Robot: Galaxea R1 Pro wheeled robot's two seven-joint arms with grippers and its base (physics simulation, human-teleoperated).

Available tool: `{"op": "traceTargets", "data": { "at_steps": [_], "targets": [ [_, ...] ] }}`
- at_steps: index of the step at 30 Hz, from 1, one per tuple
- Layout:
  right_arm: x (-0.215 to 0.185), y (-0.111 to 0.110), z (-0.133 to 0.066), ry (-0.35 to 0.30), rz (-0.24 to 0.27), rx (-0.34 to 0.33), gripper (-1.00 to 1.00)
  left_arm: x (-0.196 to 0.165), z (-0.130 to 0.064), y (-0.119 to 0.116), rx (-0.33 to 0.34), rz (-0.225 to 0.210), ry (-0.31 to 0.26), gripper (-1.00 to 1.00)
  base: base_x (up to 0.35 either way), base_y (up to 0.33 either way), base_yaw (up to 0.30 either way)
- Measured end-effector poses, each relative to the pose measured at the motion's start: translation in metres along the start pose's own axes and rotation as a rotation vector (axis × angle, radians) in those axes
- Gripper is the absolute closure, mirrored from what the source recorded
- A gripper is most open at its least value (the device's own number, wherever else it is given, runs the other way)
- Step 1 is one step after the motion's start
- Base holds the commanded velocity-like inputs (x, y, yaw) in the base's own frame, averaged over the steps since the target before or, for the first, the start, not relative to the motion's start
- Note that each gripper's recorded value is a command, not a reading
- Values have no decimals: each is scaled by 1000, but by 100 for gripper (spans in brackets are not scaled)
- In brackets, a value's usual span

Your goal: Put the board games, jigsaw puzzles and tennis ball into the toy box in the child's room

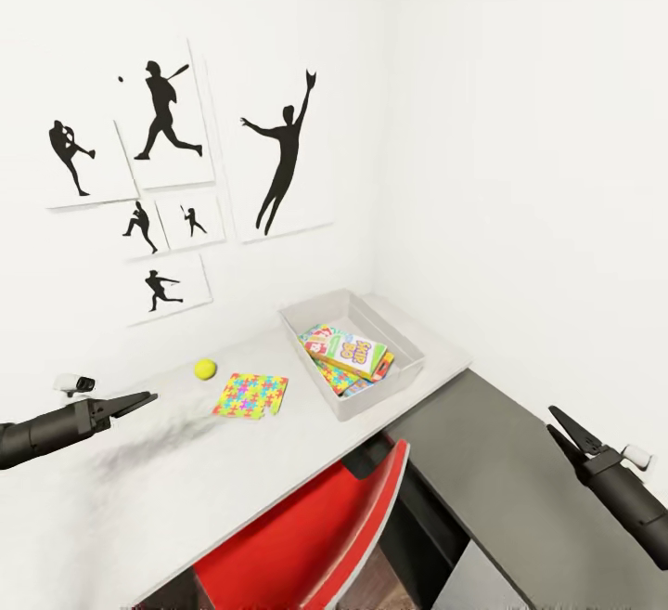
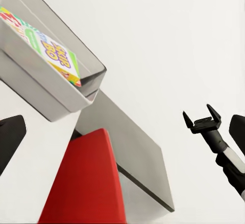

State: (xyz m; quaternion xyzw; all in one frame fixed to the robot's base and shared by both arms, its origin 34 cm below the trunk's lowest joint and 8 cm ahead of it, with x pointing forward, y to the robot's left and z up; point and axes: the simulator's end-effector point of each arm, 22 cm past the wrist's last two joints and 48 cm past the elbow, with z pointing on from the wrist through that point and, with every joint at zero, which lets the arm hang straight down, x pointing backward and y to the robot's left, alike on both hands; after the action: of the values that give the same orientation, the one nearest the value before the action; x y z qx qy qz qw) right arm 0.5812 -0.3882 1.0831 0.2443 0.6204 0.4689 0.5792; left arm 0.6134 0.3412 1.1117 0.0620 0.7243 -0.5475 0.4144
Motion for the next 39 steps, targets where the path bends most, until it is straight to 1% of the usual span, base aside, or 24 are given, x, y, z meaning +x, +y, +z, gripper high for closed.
{"op": "traceTargets", "data": {
  "at_steps": [4, 8, 12, 16, 19, 21, 22, 24, 30, 34, 39],
  "targets": [
    [-2, 3, -1, -4, -2, -6, -100, -1, -1, -3, 2, 6, -2, -100, -136, 179, 0],
    [-3, 6, -1, -7, -4, -12, -100, -3, -2, -6, 4, 26, -4, -100, -34, 41, 0],
    [-5, 7, -2, -8, -6, -13, -100, -3, -4, -6, -3, 29, -1, -100, -6, 7, 0],
    [-7, 10, -4, -7, -10, -12, -100, -4, -5, -9, -4, 17, 1, -100, -1, 1, 0],
    [-8, 10, -4, -8, -10, -11, -100, -5, -7, -10, -5, -27, -2, -100, 0, 0, 0],
    [-8, 10, -4, -8, -10, -11, -100, -6, -7, -10, -5, -42, -3, -100, 0, 0, 0],
    [-8, 10, -4, -8, -11, -10, -100, -6, -7, -11, -4, -60, -3, -100, 0, 0, 0],
    [-8, 10, -4, -7, -11, -10, -100, -6, -7, -11, -4, -69, -2, -100, 0, 0, 0],
    [-8, 10, -4, -8, -11, -11, -100, -7, -6, -12, -3, -79, 2, -100, 0, 0, 0],
    [-8, 10, -4, -9, -11, -11, -100, -7, -5, -12, -3, -78, 4, -100, 0, 0, 0],
    [-15, 8, -8, -26, -14, -3, -100, -7, -5, -12, -4, -76, 5, -100, -63, 0, 0]
  ]
}}
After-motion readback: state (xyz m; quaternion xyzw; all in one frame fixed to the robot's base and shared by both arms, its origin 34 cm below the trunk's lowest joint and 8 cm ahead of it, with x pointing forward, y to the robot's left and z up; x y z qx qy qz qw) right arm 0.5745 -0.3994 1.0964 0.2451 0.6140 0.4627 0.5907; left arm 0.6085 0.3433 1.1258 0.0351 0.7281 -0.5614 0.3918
